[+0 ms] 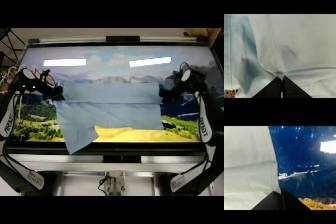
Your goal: Fold the shirts.
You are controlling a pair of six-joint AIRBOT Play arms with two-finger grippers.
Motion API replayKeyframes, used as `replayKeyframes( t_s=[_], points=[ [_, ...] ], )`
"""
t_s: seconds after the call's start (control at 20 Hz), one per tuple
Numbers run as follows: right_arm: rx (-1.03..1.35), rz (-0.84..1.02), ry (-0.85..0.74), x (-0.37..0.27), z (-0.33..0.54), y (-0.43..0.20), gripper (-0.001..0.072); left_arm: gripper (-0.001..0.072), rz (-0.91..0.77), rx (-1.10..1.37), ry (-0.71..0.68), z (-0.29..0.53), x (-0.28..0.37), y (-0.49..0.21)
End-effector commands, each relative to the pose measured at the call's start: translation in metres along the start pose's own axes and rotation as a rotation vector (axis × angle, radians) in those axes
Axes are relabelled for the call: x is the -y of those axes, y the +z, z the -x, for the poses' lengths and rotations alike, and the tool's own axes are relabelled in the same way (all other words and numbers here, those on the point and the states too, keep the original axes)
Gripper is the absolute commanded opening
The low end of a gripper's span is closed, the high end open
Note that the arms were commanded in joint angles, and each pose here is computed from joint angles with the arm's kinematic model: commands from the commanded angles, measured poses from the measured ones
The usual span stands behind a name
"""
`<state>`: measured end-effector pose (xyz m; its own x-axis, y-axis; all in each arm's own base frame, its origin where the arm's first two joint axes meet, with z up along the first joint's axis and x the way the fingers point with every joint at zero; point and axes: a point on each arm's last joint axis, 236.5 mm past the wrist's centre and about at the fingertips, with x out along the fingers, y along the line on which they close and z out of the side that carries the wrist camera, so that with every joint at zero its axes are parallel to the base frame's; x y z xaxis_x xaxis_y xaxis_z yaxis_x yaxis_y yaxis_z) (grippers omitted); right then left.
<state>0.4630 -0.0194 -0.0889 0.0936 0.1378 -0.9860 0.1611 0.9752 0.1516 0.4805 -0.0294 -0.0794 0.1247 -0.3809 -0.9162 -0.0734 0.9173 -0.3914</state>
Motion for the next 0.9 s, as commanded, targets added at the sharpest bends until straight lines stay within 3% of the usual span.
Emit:
replayKeyframes(
  t_s=[0.0, 0.15, 0.2, 0.25, 0.3, 0.55, 0.65, 0.85],
  points=[
    [0.001, -0.030, 0.005, -0.001, -0.005, 0.000, 0.0046, 0.0026, 0.004, -0.011, 0.006, -0.003, -0.002, -0.002],
    [-0.011, -0.050, 0.051, -0.011, -0.010, -0.002, 0.0069, 0.0028, 0.005, -0.011, 0.005, -0.003, -0.002, -0.002],
    [-0.004, -0.043, 0.067, -0.015, -0.009, 0.000, 0.0325, 0.0117, 0.009, -0.017, 0.004, -0.002, -0.002, -0.003],
    [0.002, -0.024, 0.082, -0.019, -0.006, 0.001, 0.0616, 0.0421, 0.021, -0.030, 0.001, 0.000, 0.000, -0.006],
    [0.006, -0.014, 0.082, -0.019, 0.002, 0.000, 0.0624, 0.0624, 0.024, -0.050, -0.003, 0.005, 0.002, -0.010],
    [0.047, 0.102, -0.039, 0.012, 0.086, -0.019, 0.0624, 0.0597, -0.014, 0.047, 0.016, 0.110, -0.001, 0.007],
    [0.004, 0.068, -0.042, 0.034, 0.115, -0.043, 0.0624, 0.0595, 0.057, 0.107, 0.030, 0.157, -0.020, 0.002],
    [-0.088, -0.029, -0.035, 0.069, 0.138, -0.087, 0.0624, 0.0588, 0.180, -0.053, 0.002, 0.152, -0.043, -0.079]
  ],
)
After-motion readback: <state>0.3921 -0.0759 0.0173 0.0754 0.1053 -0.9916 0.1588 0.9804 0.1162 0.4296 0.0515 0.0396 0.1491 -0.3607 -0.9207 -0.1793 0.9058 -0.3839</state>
